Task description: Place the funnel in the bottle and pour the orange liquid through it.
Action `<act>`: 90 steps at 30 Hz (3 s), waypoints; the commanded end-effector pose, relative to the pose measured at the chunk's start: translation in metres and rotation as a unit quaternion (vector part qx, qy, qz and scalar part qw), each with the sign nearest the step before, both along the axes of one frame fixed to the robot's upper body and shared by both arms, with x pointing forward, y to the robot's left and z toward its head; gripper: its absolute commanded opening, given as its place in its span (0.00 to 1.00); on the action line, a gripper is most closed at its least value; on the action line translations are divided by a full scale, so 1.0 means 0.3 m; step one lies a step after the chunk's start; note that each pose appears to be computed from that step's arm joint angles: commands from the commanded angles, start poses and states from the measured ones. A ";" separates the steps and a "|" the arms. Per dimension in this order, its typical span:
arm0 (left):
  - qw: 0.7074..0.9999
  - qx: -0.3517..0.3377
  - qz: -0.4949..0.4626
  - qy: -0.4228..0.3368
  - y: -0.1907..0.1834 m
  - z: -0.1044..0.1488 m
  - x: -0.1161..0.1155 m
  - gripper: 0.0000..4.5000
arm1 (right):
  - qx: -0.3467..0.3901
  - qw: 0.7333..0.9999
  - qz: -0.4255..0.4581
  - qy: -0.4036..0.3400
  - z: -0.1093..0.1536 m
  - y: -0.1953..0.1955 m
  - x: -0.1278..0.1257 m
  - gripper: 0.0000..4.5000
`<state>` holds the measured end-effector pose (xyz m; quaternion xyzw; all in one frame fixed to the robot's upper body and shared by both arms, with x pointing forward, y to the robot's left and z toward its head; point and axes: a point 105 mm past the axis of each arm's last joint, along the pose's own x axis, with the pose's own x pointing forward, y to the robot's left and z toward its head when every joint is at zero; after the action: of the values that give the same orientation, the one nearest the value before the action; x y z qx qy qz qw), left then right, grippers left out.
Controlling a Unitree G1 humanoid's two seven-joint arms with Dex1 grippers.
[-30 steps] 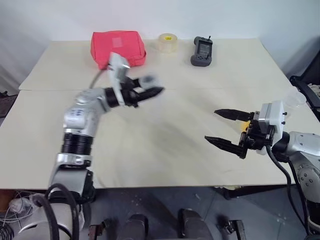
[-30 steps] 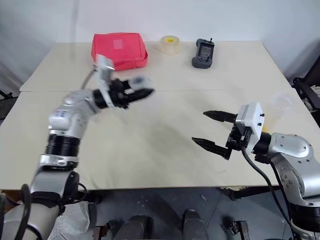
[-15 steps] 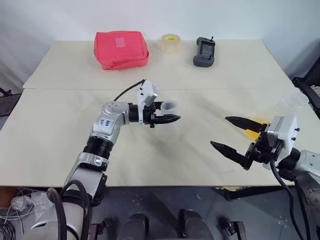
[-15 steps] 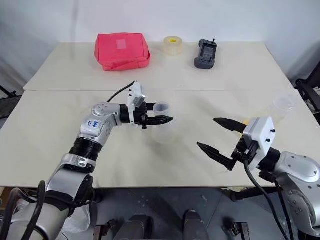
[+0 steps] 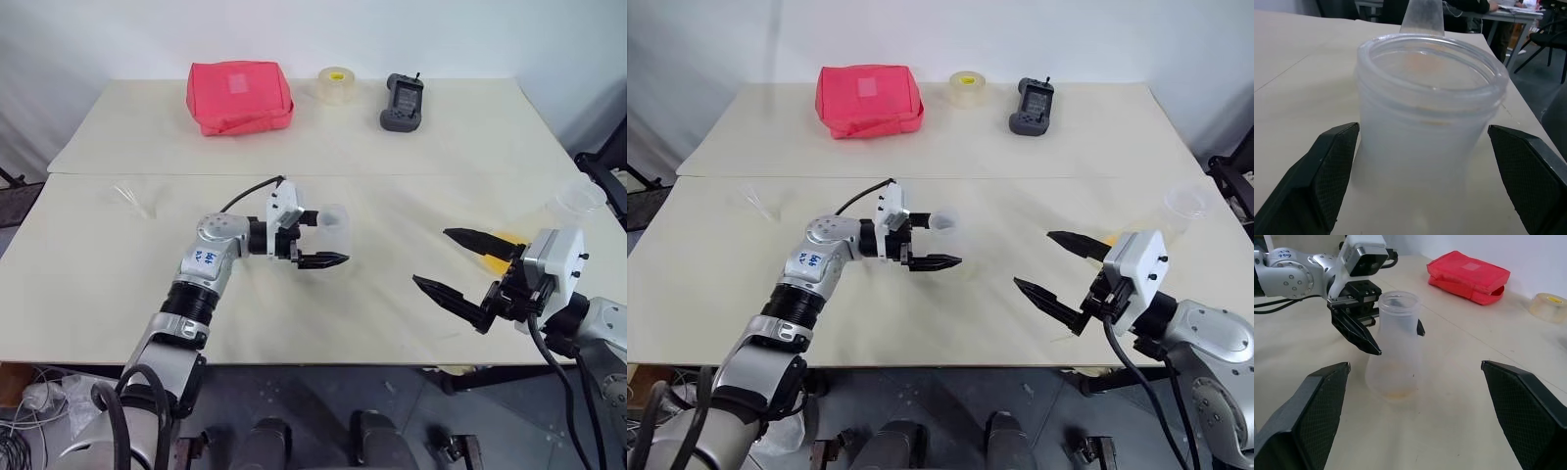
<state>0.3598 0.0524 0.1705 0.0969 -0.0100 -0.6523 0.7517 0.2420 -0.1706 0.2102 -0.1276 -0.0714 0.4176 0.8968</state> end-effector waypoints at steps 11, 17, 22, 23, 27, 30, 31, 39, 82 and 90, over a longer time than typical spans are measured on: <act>0.991 -0.010 0.127 0.029 0.251 0.070 -0.036 0.99 | -0.034 0.999 0.023 -0.007 0.022 -0.013 -0.009 1.00; 0.987 -0.011 0.158 0.036 0.288 0.060 -0.071 0.99 | -0.034 0.998 0.043 -0.008 0.027 0.002 0.025 1.00; 0.978 -0.014 0.203 0.041 0.343 0.062 -0.084 0.99 | -0.033 0.998 0.059 -0.011 0.035 0.014 0.048 1.00; 0.973 -0.012 0.225 0.038 0.378 0.062 -0.082 0.99 | -0.032 0.998 0.062 -0.010 0.036 0.016 0.047 1.00; 0.951 -0.012 0.307 0.024 0.503 0.071 -0.065 0.99 | -0.032 0.997 0.069 -0.008 0.036 0.017 0.043 1.00; 0.919 -0.024 0.394 -0.001 0.601 0.081 -0.036 0.99 | -0.034 0.997 0.072 -0.013 0.044 0.028 0.038 1.00; 0.901 -0.034 0.432 -0.013 0.641 0.086 -0.023 0.99 | -0.026 0.997 0.071 -0.018 0.053 0.036 0.041 1.00; 0.772 -0.083 0.629 -0.034 0.809 0.067 0.084 0.99 | -0.018 0.996 0.081 -0.020 0.049 0.059 0.058 1.00; 0.637 0.053 0.763 0.101 0.944 -0.072 0.258 0.26 | -0.027 0.998 0.059 -0.025 0.064 0.038 0.038 1.00; 0.635 0.068 0.761 0.117 0.999 -0.091 0.219 0.02 | -0.028 0.998 0.057 -0.025 0.066 0.034 0.043 1.00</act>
<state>0.4303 0.3423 0.1402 0.0357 0.1967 0.1410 0.9696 0.2587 -0.1599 0.2195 -0.1464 -0.0730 0.4672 0.8689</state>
